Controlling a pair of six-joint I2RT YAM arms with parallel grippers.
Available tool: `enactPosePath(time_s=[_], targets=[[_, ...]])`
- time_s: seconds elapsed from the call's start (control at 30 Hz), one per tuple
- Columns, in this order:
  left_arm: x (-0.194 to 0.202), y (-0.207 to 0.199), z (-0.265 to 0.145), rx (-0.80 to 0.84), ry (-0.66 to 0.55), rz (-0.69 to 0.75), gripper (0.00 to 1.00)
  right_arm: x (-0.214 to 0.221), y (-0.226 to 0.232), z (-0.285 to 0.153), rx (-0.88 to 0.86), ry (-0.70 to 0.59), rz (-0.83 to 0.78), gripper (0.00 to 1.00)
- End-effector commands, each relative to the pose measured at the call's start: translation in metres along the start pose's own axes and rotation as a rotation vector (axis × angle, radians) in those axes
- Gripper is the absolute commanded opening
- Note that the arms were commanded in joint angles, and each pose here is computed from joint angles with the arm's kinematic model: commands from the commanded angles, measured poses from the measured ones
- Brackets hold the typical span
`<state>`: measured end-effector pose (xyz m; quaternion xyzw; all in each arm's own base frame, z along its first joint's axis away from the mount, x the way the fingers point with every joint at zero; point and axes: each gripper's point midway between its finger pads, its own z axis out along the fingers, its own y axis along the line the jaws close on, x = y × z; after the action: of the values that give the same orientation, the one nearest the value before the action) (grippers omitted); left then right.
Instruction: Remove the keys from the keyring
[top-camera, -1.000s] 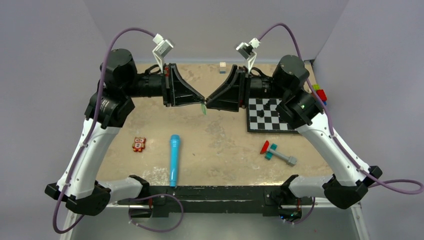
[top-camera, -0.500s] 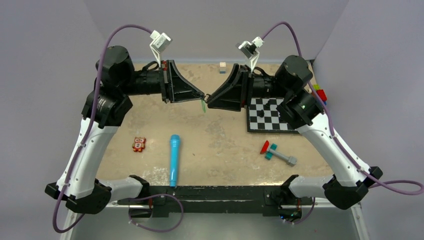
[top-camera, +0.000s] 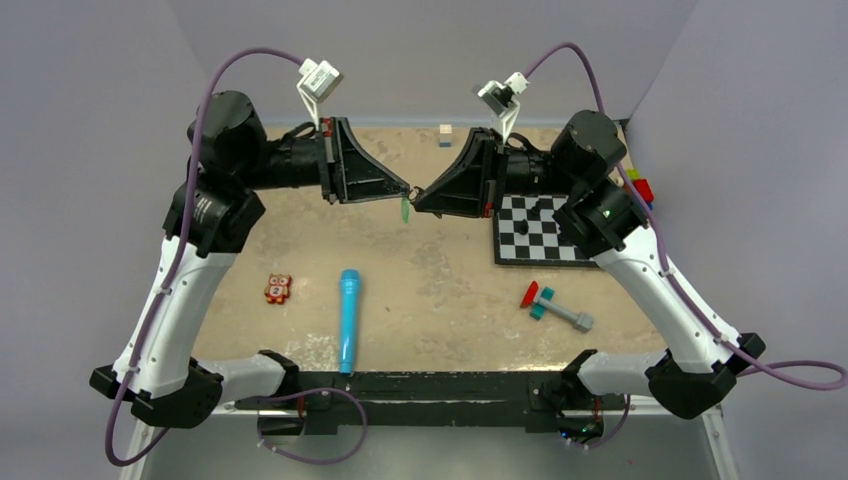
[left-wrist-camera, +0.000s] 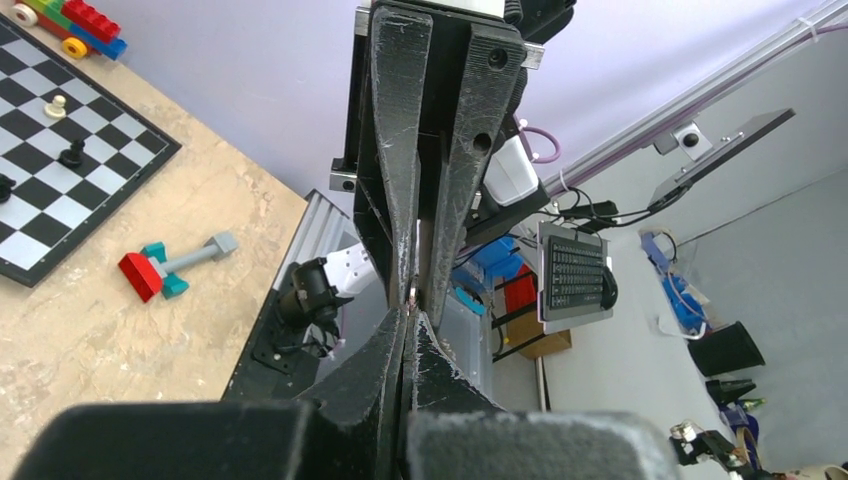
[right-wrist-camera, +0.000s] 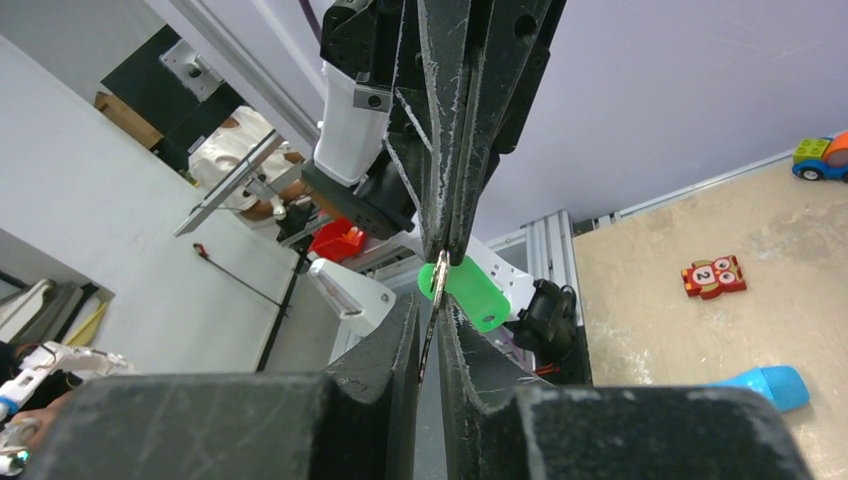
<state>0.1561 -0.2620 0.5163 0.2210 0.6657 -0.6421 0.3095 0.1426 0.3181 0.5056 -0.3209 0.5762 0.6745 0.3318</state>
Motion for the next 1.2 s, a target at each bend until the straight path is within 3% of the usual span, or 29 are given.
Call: enactPosePath(time_s=[0.0,0.37,0.93,1.17], targets=[[-0.012,-0.019,-0.003,0.038,-0.042,0.026,0.00,-0.008,0.015,-0.001,-0.050,-0.018,-0.059,0.12],[-0.021,-0.024,-0.005,0.066,-0.064,-0.066,0.00,-0.007,0.015,-0.002,-0.052,-0.011,-0.069,0.02],[-0.018,-0.016,-0.003,0.051,-0.065,-0.093,0.00,-0.009,0.015,-0.001,-0.049,-0.015,-0.075,0.01],[-0.011,0.012,-0.008,-0.105,-0.086,-0.075,0.00,-0.008,-0.016,-0.012,0.154,-0.070,-0.068,0.00]])
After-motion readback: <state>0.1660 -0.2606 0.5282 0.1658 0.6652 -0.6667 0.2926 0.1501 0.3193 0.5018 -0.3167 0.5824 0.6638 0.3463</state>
